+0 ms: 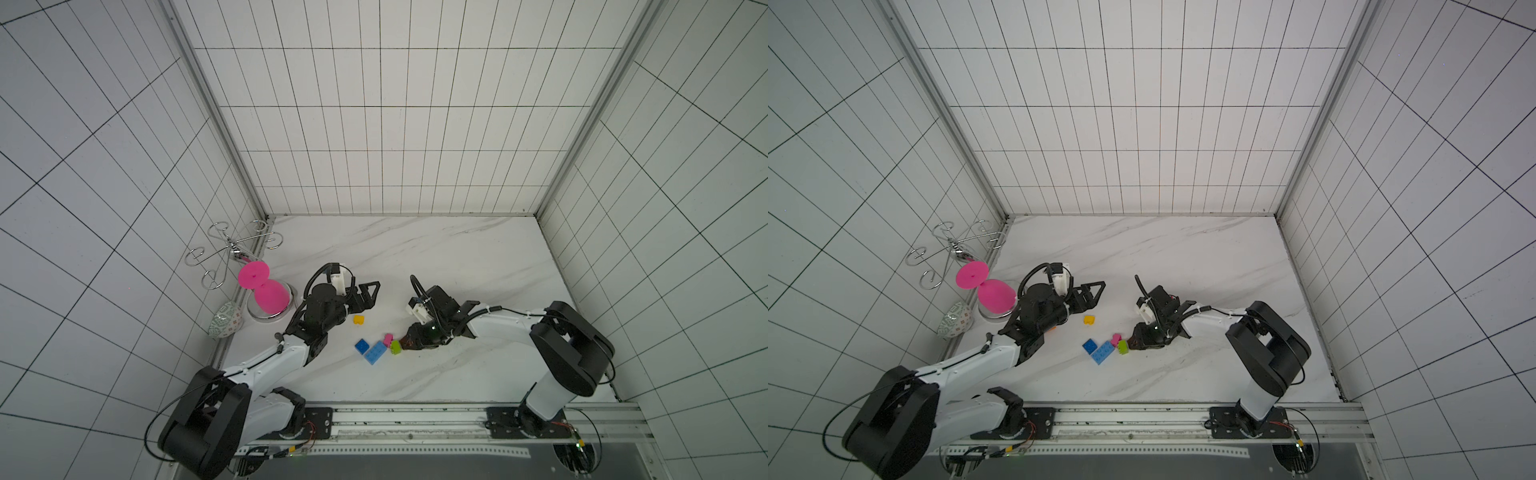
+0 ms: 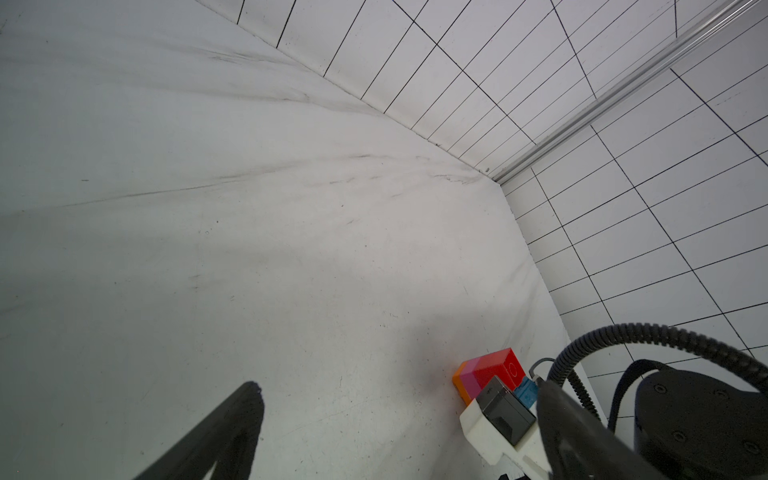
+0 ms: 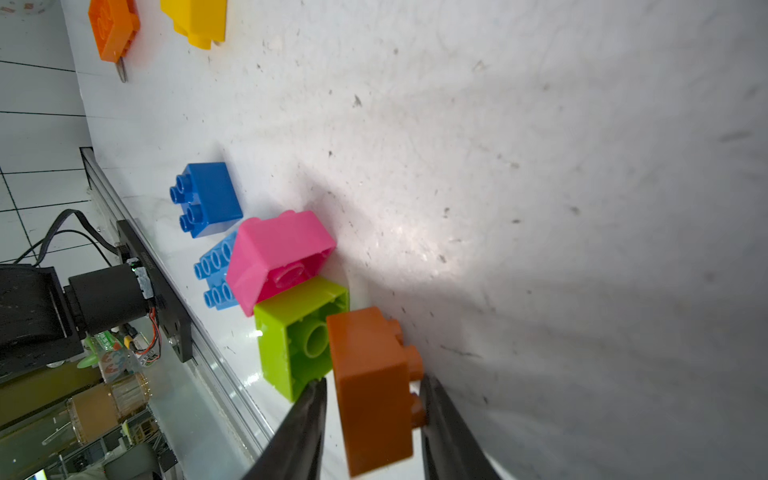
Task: Assemble the letter p with lego
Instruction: Adjust the lego brick at the center of the board, then pick up the lego brick from the center of the board, then assemble the lego brick with the lego brick, then adjust the lego brick at the center of the board, then pick up the lego brick from the center of the board.
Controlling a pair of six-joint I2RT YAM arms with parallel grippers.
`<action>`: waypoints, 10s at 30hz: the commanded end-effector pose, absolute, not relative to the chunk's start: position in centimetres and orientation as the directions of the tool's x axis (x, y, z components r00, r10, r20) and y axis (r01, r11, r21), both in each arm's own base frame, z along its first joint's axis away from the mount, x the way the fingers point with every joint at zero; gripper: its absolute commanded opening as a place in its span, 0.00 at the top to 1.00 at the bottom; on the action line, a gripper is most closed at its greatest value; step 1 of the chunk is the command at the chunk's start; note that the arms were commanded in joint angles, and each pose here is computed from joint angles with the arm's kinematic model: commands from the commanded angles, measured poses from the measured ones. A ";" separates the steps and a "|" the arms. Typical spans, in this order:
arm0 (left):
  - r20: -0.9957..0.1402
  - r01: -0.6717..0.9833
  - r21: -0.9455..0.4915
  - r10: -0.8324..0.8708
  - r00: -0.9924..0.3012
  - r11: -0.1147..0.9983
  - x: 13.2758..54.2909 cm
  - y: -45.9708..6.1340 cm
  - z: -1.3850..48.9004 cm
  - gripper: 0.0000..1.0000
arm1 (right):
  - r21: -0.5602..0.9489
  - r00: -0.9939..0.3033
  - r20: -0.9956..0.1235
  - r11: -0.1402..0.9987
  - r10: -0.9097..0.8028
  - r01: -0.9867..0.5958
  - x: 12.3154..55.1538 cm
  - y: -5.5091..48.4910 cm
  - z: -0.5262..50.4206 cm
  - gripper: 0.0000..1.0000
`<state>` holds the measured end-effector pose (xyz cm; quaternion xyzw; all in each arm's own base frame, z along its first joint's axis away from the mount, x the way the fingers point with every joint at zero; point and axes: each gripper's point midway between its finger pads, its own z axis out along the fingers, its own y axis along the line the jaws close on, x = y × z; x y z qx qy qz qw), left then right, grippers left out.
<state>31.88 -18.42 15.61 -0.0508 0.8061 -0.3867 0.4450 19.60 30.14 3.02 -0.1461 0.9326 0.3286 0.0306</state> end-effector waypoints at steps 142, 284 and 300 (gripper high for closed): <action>-0.758 0.576 -0.546 -0.065 -0.649 0.608 28.3 -30.8 14.7 0.03 | -0.068 -0.925 0.027 0.923 -0.379 -0.379 25.9 16.8 2.0 0.93; -0.686 0.380 -0.615 -0.231 -0.690 0.691 31.4 -24.9 13.9 0.03 | 0.034 -0.984 0.178 0.999 0.003 0.009 33.1 17.5 8.7 0.00; -0.688 0.380 -0.615 -0.234 -0.687 0.691 31.4 -24.7 14.0 0.03 | 0.002 -0.969 0.245 1.000 0.021 0.022 31.8 17.9 4.6 0.16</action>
